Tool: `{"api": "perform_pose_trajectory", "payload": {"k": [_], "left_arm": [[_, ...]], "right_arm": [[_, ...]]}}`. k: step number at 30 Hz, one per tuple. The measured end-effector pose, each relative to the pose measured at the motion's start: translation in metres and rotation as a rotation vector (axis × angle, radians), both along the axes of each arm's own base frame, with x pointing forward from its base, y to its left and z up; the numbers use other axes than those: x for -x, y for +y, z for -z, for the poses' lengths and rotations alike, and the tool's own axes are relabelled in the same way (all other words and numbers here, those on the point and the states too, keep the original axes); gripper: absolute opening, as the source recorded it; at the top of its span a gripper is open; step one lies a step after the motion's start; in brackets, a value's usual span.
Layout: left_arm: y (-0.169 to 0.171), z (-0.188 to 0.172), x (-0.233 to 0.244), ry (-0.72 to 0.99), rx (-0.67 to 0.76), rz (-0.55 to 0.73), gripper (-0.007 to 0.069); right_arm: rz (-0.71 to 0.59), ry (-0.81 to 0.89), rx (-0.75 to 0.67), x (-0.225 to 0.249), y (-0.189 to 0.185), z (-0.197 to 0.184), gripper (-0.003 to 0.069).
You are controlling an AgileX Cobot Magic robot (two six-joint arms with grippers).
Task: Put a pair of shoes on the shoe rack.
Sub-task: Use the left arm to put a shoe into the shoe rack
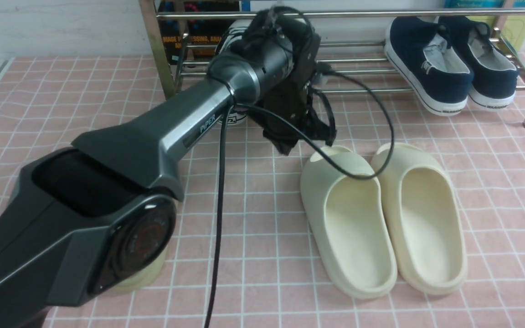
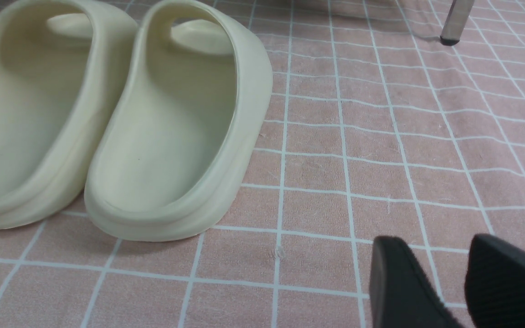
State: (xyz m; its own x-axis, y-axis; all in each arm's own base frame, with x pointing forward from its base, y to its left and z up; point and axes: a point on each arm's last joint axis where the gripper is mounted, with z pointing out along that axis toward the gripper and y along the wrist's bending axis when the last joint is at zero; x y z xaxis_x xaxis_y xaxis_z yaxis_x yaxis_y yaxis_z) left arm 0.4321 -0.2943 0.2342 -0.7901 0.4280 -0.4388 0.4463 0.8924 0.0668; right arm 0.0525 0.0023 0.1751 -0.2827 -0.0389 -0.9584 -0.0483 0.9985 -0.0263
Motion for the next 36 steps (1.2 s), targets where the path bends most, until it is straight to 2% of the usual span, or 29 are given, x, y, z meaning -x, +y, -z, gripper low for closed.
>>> {"api": "perform_pose_trajectory", "payload": {"k": [5,16,28,33,36], "left_arm": [[-0.006,-0.019,-0.002,-0.059,0.072,0.007,0.0002],[-0.015,-0.027,-0.013,-0.205,0.198,-0.036,0.0002],[-0.013,-0.031,-0.020,-0.281,0.193,-0.034,0.0003],[-0.010,-0.030,-0.014,-0.215,0.163,-0.049,0.0005],[-0.003,-0.049,-0.003,-0.177,0.129,-0.034,0.0005]], "right_arm": [[0.000,0.000,0.000,0.000,0.000,0.000,0.0239],[0.000,0.000,0.000,0.000,0.000,0.000,0.0239],[0.000,0.000,0.000,0.000,0.000,0.000,0.0239],[0.000,0.000,0.000,0.000,0.000,0.000,0.0239],[0.000,0.000,0.000,0.000,0.000,0.000,0.0239]]}}
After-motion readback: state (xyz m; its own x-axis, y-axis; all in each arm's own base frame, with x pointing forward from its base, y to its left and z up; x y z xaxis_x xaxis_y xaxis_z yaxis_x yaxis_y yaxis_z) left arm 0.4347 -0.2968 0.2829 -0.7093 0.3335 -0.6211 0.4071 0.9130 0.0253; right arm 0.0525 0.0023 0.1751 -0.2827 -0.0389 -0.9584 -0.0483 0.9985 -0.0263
